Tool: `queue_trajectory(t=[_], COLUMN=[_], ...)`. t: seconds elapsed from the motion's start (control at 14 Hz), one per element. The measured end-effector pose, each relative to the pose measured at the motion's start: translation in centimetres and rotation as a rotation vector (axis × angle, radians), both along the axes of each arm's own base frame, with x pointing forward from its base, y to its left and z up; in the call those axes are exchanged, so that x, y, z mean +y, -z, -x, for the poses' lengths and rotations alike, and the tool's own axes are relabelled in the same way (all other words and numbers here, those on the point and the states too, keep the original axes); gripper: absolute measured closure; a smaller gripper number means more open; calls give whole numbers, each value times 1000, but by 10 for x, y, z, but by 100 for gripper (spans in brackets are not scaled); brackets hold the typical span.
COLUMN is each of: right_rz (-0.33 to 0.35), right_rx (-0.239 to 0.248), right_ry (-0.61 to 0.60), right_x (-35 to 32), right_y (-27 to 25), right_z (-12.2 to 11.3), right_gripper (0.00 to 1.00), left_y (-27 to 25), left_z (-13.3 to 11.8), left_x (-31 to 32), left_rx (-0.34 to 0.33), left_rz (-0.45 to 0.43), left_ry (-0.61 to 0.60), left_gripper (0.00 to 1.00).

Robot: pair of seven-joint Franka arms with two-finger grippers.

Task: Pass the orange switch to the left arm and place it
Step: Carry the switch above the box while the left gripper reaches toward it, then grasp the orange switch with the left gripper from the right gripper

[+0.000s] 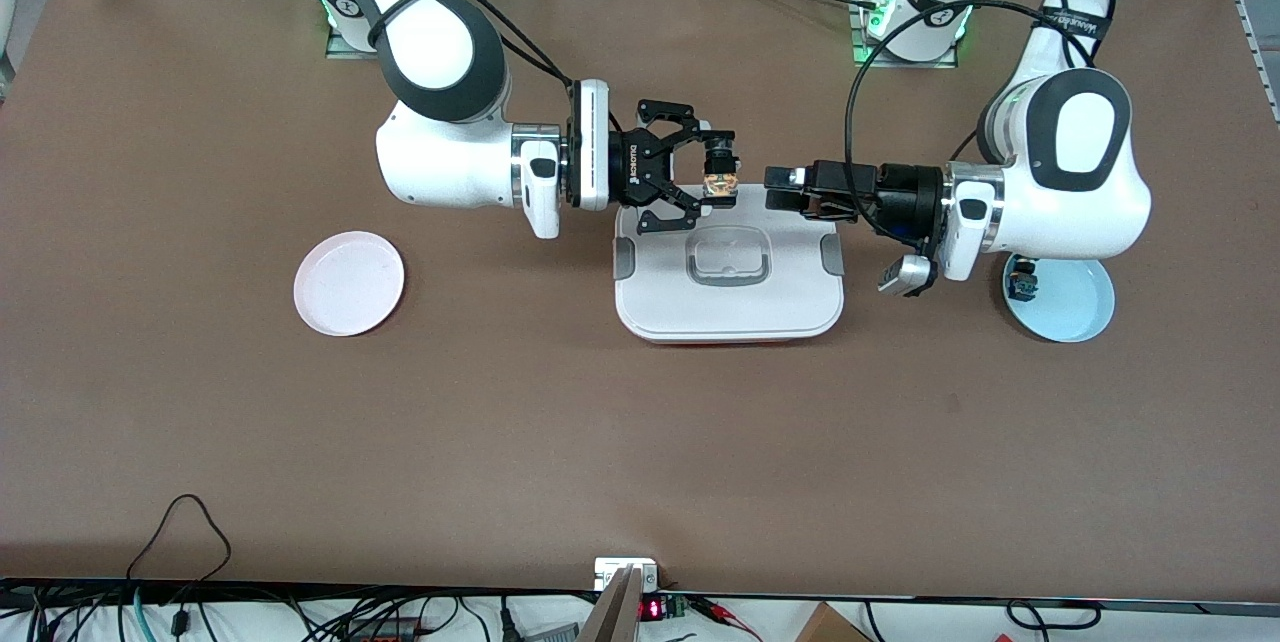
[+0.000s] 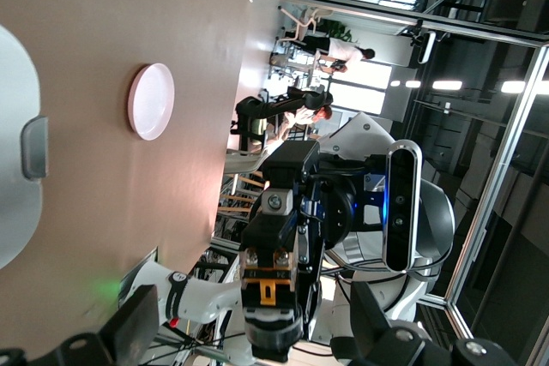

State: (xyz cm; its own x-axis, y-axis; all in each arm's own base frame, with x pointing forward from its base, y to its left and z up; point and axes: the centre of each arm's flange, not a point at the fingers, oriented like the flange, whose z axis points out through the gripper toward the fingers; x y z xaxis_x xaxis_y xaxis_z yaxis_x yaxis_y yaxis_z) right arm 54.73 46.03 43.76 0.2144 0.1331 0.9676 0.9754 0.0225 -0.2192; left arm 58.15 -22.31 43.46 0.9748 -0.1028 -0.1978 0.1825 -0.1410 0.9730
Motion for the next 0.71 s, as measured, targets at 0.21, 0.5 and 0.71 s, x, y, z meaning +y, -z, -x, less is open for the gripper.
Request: queue_trajectory(t=[0.21, 0.5, 0.71], right_rz=[0, 5, 5], right_rx=[1, 7, -2], right_ry=[0, -1, 0], right_x=[0, 1, 2], right_y=[0, 6, 6], right_z=[0, 0, 0], right_gripper=[28, 28, 28], left_y=[9, 2, 2], left_z=[12, 16, 16], left_x=[-33, -45, -44], left_rx=[-23, -48, -49], left_rz=[-4, 0, 2], left_ry=[-20, -25, -26], left_gripper=[18, 62, 66])
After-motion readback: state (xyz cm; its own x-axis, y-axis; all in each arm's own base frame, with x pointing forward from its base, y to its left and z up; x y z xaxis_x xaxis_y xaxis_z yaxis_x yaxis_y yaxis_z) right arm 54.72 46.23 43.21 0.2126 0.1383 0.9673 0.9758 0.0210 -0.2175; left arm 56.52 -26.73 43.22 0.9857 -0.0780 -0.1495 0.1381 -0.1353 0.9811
